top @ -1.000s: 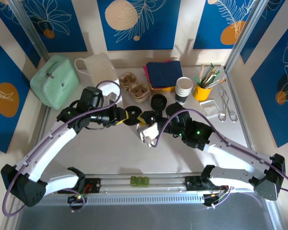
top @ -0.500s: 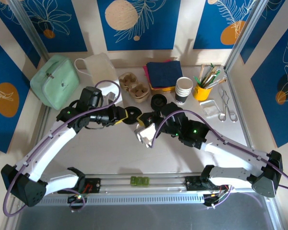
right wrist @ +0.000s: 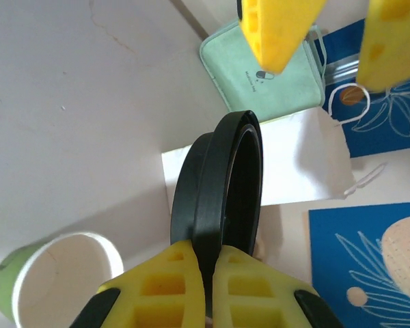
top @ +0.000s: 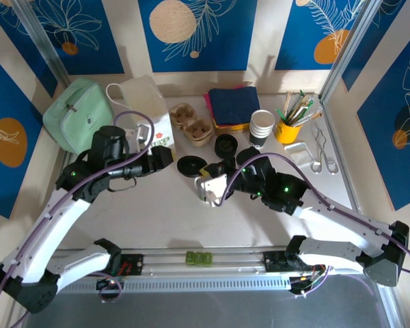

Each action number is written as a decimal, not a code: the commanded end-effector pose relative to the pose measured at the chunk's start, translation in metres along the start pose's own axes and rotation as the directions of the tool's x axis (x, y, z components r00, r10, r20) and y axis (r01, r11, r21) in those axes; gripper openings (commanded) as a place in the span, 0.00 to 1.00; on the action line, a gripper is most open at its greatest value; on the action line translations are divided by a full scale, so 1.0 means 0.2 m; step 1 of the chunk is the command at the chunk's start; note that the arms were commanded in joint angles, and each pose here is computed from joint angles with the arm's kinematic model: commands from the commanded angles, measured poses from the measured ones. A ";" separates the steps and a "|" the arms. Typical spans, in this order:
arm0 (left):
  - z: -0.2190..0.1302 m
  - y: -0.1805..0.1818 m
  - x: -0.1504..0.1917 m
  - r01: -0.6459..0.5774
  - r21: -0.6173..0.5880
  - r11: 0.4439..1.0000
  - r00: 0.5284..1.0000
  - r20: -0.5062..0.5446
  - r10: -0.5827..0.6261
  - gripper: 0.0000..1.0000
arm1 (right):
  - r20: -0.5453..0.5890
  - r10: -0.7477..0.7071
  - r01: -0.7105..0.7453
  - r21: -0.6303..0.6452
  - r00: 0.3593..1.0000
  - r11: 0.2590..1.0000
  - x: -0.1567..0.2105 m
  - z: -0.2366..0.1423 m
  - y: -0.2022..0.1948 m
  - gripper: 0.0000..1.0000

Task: Pack the takeout coffee

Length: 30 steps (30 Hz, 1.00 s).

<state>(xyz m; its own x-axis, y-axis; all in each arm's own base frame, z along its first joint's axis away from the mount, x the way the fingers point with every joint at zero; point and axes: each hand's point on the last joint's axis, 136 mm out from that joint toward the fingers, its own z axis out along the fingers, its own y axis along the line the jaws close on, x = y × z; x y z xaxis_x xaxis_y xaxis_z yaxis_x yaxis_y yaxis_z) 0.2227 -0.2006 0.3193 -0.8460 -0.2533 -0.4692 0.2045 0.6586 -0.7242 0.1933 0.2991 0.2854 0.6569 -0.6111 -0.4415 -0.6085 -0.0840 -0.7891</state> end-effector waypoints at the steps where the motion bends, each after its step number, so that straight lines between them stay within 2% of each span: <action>1: -0.09 0.07 -0.06 -0.066 -0.097 0.993 0.992 0.099 0.076 0.70 | 0.031 0.299 -0.299 -0.017 0.954 0.954 -0.09 -0.10 -0.08 0.00; 3: -0.11 0.09 -0.07 -0.075 -0.112 0.991 0.989 0.120 0.089 0.72 | 0.029 0.452 -0.451 -0.035 0.892 0.892 -0.11 -0.15 -0.12 0.00; 5: -0.10 0.10 -0.06 -0.081 -0.123 0.989 0.988 0.124 0.096 0.72 | 0.034 0.598 -0.596 -0.062 0.801 0.801 -0.13 -0.19 -0.15 0.00; 8: -0.07 0.13 -0.05 -0.082 -0.138 0.987 0.989 0.111 0.097 0.72 | 0.069 0.799 -0.790 -0.120 0.598 0.602 -0.16 -0.27 -0.23 0.00; 10: -0.04 0.15 -0.04 -0.079 -0.140 0.987 0.991 0.095 0.092 0.72 | 0.083 0.906 -0.889 -0.176 0.415 0.423 -0.15 -0.31 -0.27 0.00; 13: 0.00 0.17 -0.03 -0.069 -0.141 0.988 0.994 0.075 0.080 0.72 | 0.053 0.995 -0.951 -0.294 0.084 0.096 -0.10 -0.34 -0.31 0.00; 16: 0.03 0.19 -0.02 -0.056 -0.142 0.988 0.996 0.061 0.065 0.72 | -0.032 0.982 -0.926 -0.330 -0.185 -0.185 0.00 -0.32 -0.29 0.00; 18: 0.05 0.20 -0.01 -0.046 -0.137 0.989 0.997 0.053 0.054 0.72 | -0.095 0.941 -0.884 -0.325 -0.325 -0.338 0.06 -0.30 -0.25 0.00; 21: 0.09 0.21 0.01 -0.032 -0.128 0.991 0.999 0.040 0.037 0.72 | -0.186 0.862 -0.807 -0.303 -0.472 -0.507 0.14 -0.27 -0.16 0.00; 23: 0.11 0.22 0.02 -0.023 -0.122 0.992 0.999 0.030 0.027 0.72 | -0.227 0.810 -0.751 -0.303 -0.541 -0.587 0.18 -0.25 -0.12 0.00; 30: 0.14 0.25 0.04 -0.002 -0.127 0.992 1.000 0.016 0.004 0.71 | -0.225 0.705 -0.656 -0.260 -0.673 -0.709 0.32 -0.19 0.03 0.00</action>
<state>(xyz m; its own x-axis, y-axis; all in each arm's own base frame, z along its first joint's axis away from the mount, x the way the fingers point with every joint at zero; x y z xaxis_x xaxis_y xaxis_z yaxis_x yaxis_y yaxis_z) 0.2385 -0.1871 0.2631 -0.8377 -0.2483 -0.4863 0.1406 0.7625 -0.6315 0.2184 0.2295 0.2605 -0.9624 0.1546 -0.2235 -0.1642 0.3245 0.9315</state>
